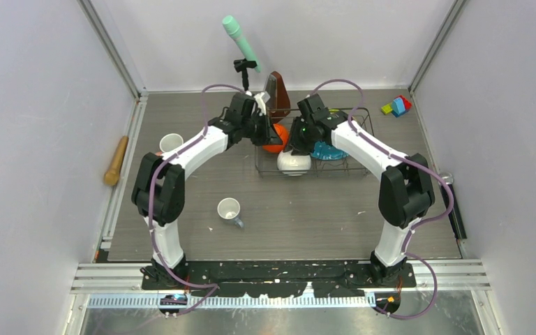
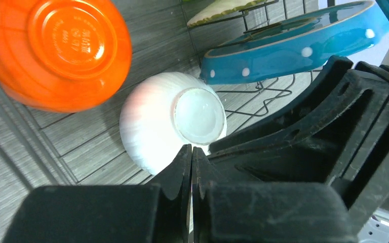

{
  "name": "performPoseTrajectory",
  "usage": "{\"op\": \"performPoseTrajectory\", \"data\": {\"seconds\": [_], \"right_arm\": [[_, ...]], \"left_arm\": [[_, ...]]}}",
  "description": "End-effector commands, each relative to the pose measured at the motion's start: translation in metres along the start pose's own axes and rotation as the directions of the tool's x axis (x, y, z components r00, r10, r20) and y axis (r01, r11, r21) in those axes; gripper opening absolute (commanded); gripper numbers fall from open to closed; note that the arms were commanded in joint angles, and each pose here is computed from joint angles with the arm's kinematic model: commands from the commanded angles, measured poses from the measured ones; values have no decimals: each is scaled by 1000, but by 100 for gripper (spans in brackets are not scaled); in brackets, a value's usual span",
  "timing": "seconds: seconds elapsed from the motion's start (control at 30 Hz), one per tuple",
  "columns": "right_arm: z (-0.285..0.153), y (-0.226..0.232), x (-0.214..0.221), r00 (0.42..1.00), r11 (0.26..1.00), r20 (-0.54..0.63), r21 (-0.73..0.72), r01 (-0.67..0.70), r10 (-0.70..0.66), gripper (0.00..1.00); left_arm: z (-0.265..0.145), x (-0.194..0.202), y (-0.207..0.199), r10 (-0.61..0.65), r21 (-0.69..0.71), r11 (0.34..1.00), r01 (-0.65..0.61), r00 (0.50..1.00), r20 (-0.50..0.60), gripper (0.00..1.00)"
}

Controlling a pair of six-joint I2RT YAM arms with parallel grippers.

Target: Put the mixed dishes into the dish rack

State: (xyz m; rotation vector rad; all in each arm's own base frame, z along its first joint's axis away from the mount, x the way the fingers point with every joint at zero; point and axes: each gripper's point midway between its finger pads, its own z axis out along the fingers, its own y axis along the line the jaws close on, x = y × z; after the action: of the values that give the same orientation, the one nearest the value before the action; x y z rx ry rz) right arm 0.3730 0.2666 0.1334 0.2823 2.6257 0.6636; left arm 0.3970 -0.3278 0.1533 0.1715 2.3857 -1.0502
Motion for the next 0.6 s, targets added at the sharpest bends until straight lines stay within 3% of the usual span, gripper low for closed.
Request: {"op": "performPoseTrajectory", "data": {"seconds": [0.0,0.03,0.07,0.13,0.17,0.3,0.33,0.57], "right_arm": [[-43,-3,-28,984,989,128,88,117,-127,49],[-47,-10,-30,980,984,139,124,126,-143,63],[-49,-12,-31,979,983,144,135,127,-146,70],[-53,-17,-32,977,981,160,158,116,-141,91],[-53,-19,-31,979,981,158,166,99,-126,97],[-49,-20,-26,989,987,140,157,24,-47,100],[-48,-21,-27,989,988,145,154,2,-25,100],[-39,-41,-33,973,974,167,131,-184,161,100]], "left_arm": [[-33,-19,-8,90,-51,995,-87,993,76,0],[-35,-20,-7,98,-61,994,-94,992,81,1],[-36,-19,-7,99,-66,993,-94,992,80,6],[-35,-15,-4,87,-71,994,-82,995,59,25],[-33,-13,-3,75,-71,995,-71,996,49,41],[-27,-4,3,7,-82,997,-5,1000,26,90],[-25,-3,4,-3,-81,997,5,1000,23,98],[-11,4,6,-41,-47,998,41,999,-7,100]]}}
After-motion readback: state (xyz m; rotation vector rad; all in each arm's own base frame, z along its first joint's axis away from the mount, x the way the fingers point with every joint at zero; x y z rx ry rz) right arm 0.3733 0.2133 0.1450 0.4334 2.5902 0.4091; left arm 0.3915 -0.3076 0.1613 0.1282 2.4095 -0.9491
